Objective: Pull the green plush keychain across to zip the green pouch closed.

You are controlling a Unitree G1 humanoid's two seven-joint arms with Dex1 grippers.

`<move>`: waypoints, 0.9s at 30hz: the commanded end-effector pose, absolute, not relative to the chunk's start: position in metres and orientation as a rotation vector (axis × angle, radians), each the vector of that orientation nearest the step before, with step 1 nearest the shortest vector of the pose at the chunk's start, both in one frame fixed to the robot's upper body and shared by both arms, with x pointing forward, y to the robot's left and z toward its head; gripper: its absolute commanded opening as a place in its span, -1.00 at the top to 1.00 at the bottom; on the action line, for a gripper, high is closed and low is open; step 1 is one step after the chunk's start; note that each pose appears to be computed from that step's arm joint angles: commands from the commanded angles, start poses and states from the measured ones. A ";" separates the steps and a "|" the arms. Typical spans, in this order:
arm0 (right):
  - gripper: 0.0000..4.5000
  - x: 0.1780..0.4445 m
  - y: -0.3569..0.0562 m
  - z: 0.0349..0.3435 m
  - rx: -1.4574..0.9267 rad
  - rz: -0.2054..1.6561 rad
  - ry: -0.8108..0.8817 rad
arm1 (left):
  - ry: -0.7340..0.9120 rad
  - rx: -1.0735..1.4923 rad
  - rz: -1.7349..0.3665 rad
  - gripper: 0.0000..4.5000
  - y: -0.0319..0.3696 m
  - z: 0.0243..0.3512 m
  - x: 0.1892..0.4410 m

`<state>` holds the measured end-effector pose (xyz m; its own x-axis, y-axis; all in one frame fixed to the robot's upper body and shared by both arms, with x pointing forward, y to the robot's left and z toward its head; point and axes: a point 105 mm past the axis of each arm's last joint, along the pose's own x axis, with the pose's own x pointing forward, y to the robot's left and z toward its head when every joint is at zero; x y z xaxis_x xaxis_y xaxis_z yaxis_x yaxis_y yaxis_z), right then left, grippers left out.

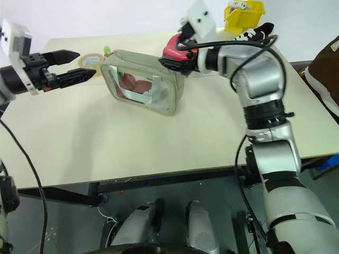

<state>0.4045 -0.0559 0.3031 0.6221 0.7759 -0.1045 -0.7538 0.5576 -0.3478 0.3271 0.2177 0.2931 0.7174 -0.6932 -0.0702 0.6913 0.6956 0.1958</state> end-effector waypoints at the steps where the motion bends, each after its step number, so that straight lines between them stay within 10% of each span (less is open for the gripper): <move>1: -1.00 0.415 -0.033 0.297 -0.536 0.926 -0.090 | -0.049 0.256 -0.771 -0.97 0.214 0.302 0.314; 9: -1.00 0.430 -0.020 0.260 -0.679 0.991 0.006 | -0.037 0.241 -0.740 -0.97 0.215 0.291 0.306; 19: 0.98 0.430 -0.032 0.274 -0.814 1.014 -0.065 | -0.040 0.243 -0.731 -1.00 0.215 0.290 0.313; 27: 0.98 0.405 -0.077 0.307 -0.910 1.155 -0.227 | -0.028 0.242 -0.728 -1.00 0.220 0.286 0.316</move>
<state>0.4153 -0.0792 0.2744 0.4623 0.8041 -0.3739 -0.7279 0.1032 -0.6779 0.3193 0.2190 0.2762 0.7455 -0.6626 -0.0718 0.6631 0.7265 0.1802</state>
